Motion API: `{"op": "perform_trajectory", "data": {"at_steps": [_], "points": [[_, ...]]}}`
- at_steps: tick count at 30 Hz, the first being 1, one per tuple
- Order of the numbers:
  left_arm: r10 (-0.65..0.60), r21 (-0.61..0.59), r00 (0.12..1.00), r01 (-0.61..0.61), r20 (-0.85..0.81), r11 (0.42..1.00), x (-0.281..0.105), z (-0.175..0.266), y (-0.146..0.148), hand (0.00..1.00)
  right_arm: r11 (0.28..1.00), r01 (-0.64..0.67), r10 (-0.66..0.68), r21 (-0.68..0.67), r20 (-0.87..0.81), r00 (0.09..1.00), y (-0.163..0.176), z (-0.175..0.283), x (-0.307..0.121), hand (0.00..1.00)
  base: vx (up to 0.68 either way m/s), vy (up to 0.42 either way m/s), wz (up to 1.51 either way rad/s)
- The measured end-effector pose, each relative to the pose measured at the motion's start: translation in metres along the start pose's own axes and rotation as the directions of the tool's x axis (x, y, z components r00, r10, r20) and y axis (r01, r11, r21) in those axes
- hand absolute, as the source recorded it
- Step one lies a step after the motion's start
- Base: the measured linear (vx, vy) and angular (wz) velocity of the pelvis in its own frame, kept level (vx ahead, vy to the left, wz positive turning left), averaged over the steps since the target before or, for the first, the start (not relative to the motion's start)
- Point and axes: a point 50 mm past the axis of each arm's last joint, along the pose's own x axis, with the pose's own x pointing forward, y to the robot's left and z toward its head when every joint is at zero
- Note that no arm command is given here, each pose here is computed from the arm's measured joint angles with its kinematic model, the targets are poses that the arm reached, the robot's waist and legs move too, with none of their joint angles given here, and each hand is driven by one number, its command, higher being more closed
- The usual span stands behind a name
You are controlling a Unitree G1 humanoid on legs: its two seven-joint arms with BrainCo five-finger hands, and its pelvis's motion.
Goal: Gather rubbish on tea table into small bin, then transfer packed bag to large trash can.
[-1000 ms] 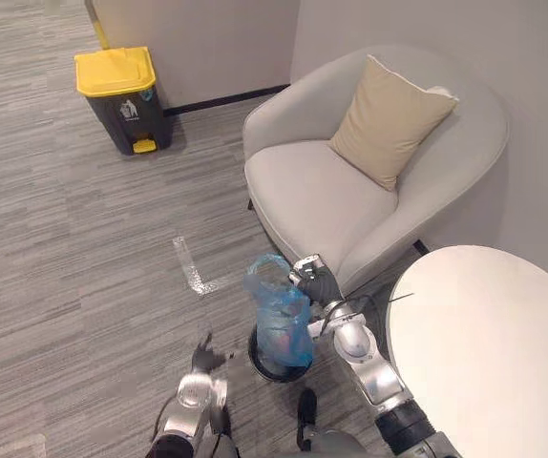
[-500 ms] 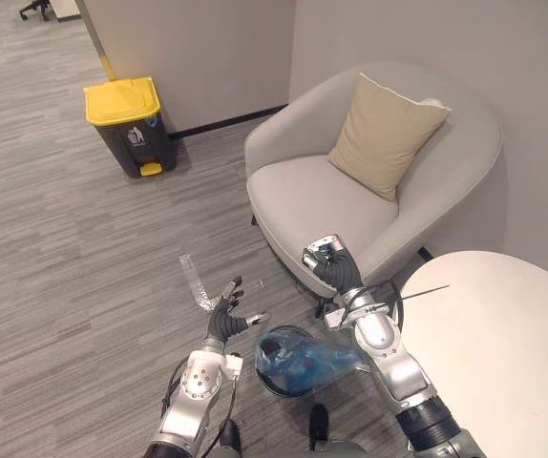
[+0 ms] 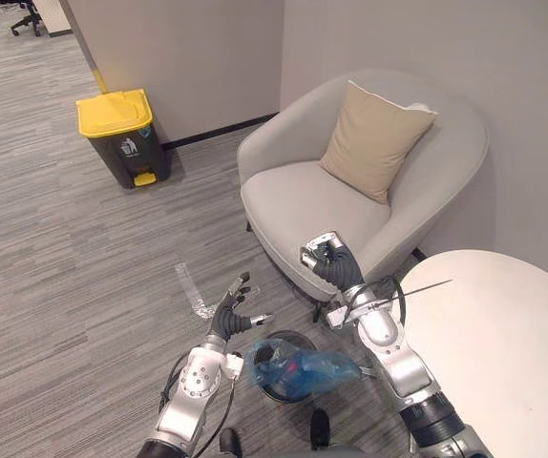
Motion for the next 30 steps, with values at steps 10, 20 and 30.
{"op": "perform_trajectory", "data": {"at_steps": [10, 20, 30], "points": [[0.033, 0.000, 0.975, -0.033, -0.221, 0.999, -0.013, -0.048, 0.008, 0.00, 0.966, -0.100, 0.000, -0.237, -0.391, 0.921, 0.006, -0.084, -0.041, 0.00, -0.01, -0.005, 0.10], [0.145, -0.004, 0.938, -0.155, -0.315, 0.988, -0.003, -0.064, 0.023, 0.00, 0.886, -0.130, -0.112, -0.445, -0.478, 0.871, -0.014, -0.110, -0.025, 0.00, -0.03, 0.019, 0.15], [0.273, -0.075, 0.945, -0.291, -0.181, 0.954, 0.044, -0.021, 0.040, 0.00, 0.697, 0.011, -0.327, -0.717, -0.305, 0.894, -0.065, -0.081, 0.033, 0.00, -0.08, 0.021, 0.13]]}}
